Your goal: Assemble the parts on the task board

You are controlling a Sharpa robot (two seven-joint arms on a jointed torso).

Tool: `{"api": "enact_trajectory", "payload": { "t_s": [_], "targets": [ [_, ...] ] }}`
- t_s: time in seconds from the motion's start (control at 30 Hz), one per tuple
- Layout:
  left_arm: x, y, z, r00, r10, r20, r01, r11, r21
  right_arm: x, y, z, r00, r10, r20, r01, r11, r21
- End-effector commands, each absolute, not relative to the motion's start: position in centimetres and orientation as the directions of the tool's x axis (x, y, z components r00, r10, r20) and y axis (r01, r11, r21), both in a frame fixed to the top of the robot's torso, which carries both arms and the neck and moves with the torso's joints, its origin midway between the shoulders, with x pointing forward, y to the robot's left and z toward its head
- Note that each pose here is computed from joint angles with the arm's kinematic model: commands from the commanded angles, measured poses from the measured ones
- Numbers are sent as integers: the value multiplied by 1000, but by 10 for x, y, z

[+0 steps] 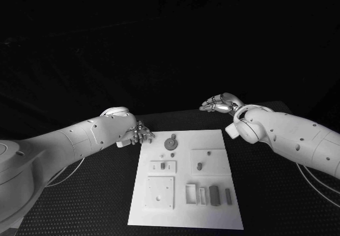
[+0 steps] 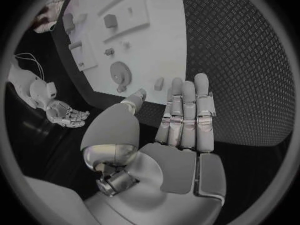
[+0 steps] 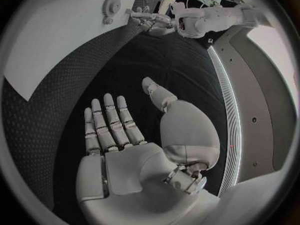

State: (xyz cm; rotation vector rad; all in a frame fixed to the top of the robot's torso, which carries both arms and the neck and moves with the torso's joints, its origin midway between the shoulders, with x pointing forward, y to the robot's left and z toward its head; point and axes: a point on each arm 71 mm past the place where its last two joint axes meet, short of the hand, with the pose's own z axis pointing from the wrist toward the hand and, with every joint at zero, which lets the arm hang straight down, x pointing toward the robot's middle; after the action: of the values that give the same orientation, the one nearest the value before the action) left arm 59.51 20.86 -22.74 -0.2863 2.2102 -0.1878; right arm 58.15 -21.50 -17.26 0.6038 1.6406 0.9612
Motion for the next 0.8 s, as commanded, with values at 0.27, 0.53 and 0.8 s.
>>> {"api": "enact_trajectory", "payload": {
  "t_s": [0.27,0.53,0.8],
  "targets": [
    [594,205,-229,-616,-265,-742,-126,963,-240,581,-213,-172,-286,787,-547,-101,543,834],
    [594,205,-233,-623,-265,-736,-127,963,-239,581,-212,-172,-286,787,-546,-102,542,834],
    [594,207,-236,-632,-292,-718,-147,955,-259,581,-212,-172,-287,787,-546,-102,542,834]
  ]
}}
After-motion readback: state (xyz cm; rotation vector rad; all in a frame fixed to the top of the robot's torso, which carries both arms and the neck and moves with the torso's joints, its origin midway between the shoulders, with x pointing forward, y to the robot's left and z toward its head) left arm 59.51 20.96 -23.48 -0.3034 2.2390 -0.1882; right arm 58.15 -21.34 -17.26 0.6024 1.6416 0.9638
